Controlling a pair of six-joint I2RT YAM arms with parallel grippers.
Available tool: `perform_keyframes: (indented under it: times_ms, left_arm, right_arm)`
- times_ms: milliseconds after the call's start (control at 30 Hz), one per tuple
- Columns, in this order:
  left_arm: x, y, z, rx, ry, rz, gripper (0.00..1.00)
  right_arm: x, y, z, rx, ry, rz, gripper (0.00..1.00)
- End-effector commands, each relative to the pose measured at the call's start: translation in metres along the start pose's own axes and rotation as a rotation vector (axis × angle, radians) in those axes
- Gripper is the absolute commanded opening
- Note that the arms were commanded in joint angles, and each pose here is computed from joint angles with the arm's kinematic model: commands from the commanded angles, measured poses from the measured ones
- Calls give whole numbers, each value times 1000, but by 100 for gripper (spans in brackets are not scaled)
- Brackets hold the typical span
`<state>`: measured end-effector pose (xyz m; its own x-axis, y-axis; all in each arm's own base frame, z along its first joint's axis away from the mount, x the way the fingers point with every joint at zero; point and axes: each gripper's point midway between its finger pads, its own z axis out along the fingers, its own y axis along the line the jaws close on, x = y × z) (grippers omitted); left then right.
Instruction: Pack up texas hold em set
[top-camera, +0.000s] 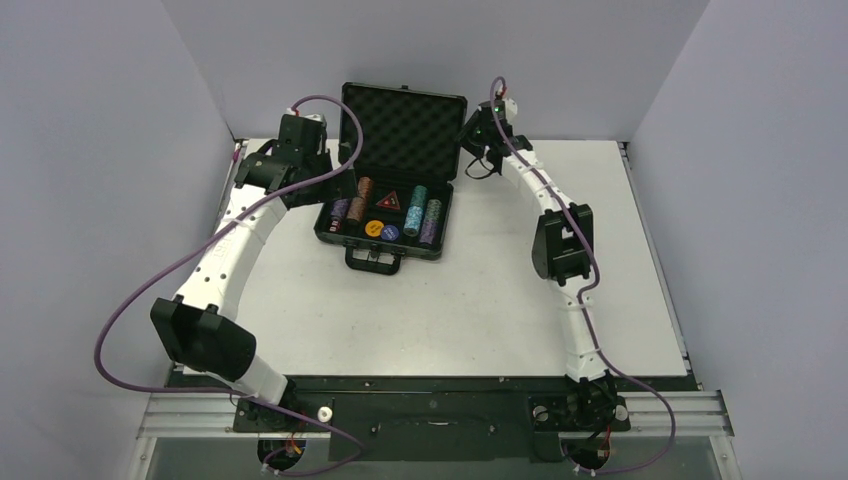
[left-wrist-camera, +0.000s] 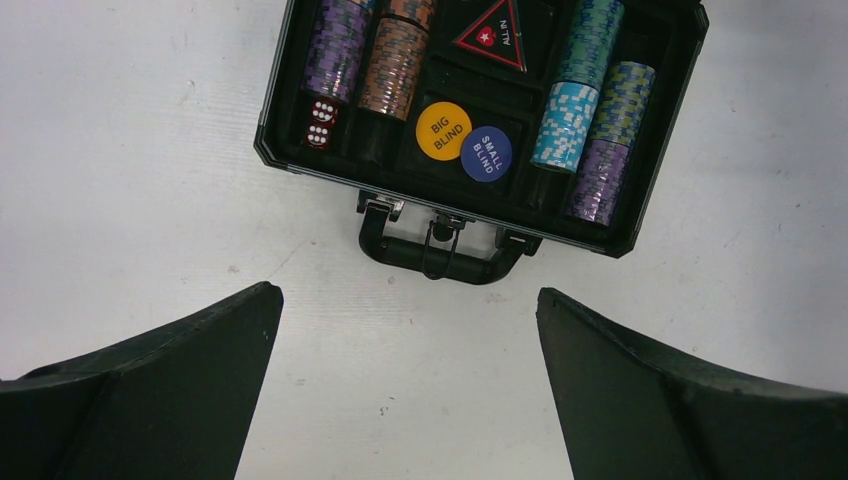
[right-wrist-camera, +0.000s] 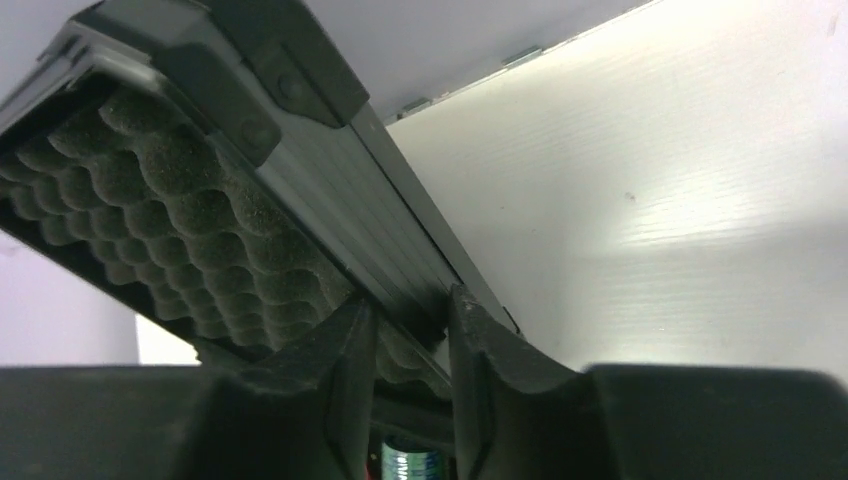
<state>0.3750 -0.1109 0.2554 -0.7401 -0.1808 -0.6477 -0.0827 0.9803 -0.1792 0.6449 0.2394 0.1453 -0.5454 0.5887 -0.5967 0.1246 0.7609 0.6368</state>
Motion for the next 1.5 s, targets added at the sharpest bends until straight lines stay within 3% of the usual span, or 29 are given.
perform_keyframes:
  times_ms: [0,100,633,1233,1467]
  left_arm:
    - [-8,-3,-15,20,-42,2,100]
    - [-7,-3,-17,25,-41,2,100]
    - [27,2,-47,63,-32,-8,100]
    - [114,24,-116,161,21,-65,100]
    - [139,27,-121,202,23,-72,100]
  right_arm:
    - [-14,7,-8,6,-49,-48,15]
    - [-21,5,-17,27,-66,-69,0]
    - [-2,-21,-77,148,-40,-200,0]
    - [58,-86,-210,282,-99,-199,0]
    - [77,-98,-247,318,-106,-255,0]
